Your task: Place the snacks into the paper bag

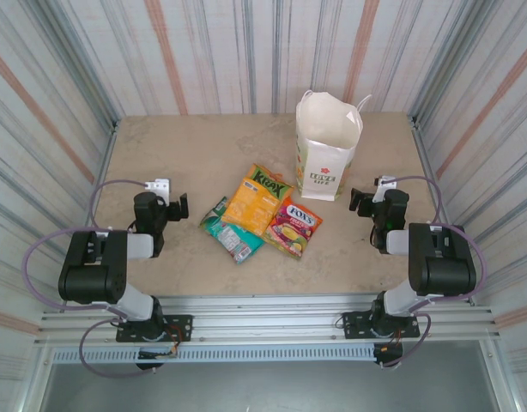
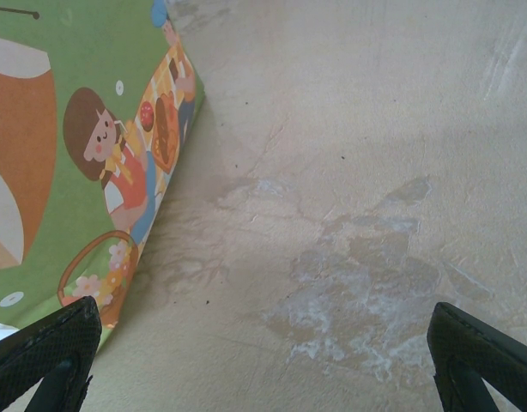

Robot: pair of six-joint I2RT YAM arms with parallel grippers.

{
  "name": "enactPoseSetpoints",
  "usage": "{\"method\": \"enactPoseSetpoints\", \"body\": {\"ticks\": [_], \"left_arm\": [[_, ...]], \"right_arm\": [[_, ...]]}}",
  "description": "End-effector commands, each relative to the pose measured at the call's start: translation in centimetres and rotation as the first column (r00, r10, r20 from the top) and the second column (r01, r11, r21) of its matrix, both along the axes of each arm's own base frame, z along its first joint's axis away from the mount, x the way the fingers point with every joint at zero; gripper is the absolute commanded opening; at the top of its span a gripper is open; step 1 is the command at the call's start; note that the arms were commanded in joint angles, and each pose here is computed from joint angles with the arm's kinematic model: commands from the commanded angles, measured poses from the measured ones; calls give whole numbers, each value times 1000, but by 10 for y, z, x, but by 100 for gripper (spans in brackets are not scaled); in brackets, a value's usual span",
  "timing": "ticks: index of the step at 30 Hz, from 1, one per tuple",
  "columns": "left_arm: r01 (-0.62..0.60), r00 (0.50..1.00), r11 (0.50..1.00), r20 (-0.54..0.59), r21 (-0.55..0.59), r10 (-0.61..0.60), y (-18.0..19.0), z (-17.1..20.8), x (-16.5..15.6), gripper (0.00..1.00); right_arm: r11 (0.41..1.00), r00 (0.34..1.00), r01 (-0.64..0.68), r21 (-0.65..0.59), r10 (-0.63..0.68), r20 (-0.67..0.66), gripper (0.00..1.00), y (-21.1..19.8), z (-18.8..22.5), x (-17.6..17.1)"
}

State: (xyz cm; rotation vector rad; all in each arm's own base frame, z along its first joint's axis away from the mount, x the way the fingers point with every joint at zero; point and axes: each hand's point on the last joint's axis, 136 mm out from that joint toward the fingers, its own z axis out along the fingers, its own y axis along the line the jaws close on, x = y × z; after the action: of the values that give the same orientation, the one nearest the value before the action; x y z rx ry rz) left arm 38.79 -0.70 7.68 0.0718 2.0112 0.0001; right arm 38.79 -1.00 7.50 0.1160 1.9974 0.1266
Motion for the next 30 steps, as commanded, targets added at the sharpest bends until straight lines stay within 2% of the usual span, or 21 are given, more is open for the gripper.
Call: {"method": "enactPoseSetpoints", "body": {"ticks": [1, 10, 16, 19, 23, 26, 30], "left_arm": [[-1, 999, 1000, 49, -3, 1, 0, 15, 7, 99], [-2, 999, 1000, 49, 22, 1, -3, 19, 8, 99], [-16, 1000, 997, 20, 72, 15, -9, 58, 5, 98], [16, 1000, 1000, 1, -1, -16, -22, 86, 1, 93], [134, 986, 984, -86, -116, -144, -62, 112, -10, 86], [275, 942, 943, -145, -188, -303, -105, 123, -23, 82], [343, 879, 886, -225, -312, -420, -146, 125, -38, 75]], "right_arm": [[1000, 1000, 0, -30, 1, 25, 99, -1, 8, 6], [999, 1000, 8, -32, -8, 28, 99, -3, 8, 6], [997, 996, 82, -14, -82, -27, 99, -14, 39, 4], [996, 995, 78, 39, -75, -63, 99, -8, 65, -9], [990, 997, -35, 137, 45, -68, 99, 19, 98, -31], [966, 990, -85, 243, 110, -92, 99, 38, 115, -49], [918, 970, -170, 358, 220, -103, 99, 71, 127, -73]]}}
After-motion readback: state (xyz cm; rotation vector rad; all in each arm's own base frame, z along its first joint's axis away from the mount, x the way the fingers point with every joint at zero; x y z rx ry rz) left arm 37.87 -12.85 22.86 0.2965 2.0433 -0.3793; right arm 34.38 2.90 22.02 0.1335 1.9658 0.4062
